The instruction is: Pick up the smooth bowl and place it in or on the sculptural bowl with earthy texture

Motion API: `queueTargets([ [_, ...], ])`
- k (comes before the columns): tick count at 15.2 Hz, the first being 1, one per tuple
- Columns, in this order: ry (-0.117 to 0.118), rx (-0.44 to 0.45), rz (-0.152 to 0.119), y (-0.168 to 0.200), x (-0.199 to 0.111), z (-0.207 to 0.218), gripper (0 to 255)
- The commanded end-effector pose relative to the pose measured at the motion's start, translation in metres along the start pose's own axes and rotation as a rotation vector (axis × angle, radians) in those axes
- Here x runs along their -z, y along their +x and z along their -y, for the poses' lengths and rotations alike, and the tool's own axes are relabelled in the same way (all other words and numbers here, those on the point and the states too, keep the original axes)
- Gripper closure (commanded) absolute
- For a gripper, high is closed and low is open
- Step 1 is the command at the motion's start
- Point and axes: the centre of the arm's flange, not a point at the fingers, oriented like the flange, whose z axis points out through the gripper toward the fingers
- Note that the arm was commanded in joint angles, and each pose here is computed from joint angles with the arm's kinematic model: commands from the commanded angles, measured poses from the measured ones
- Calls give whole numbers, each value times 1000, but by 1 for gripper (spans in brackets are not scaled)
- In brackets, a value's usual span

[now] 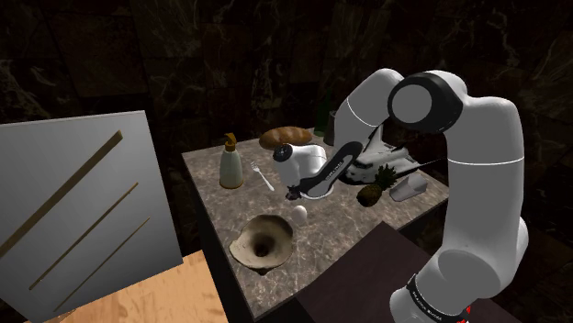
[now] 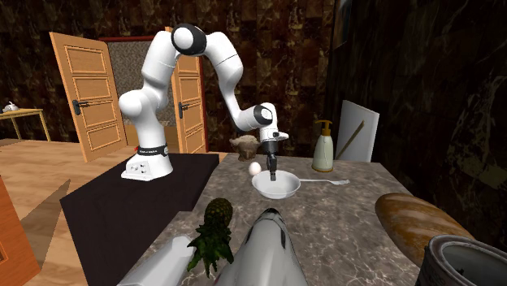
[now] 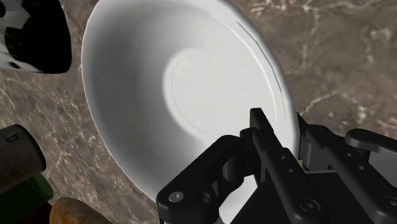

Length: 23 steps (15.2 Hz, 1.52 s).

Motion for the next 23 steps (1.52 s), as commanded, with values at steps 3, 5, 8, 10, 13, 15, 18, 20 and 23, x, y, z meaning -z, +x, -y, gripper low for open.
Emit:
queueTargets([
  [3, 0, 0, 0, 0, 17, -10, 255],
  [5, 0, 0, 0, 0, 26, -15, 255],
  [8, 0, 0, 0, 0, 40, -23, 255],
  [10, 0, 0, 0, 0, 49, -28, 255],
  [13, 0, 0, 0, 1, 63, -36, 255],
  [15, 0, 0, 0, 1, 72, -42, 255],
  [18, 0, 0, 0, 1, 86, -50, 255],
  [20, 0, 0, 0, 1, 95, -55, 255],
  [23, 0, 0, 0, 2, 108, -63, 255],
])
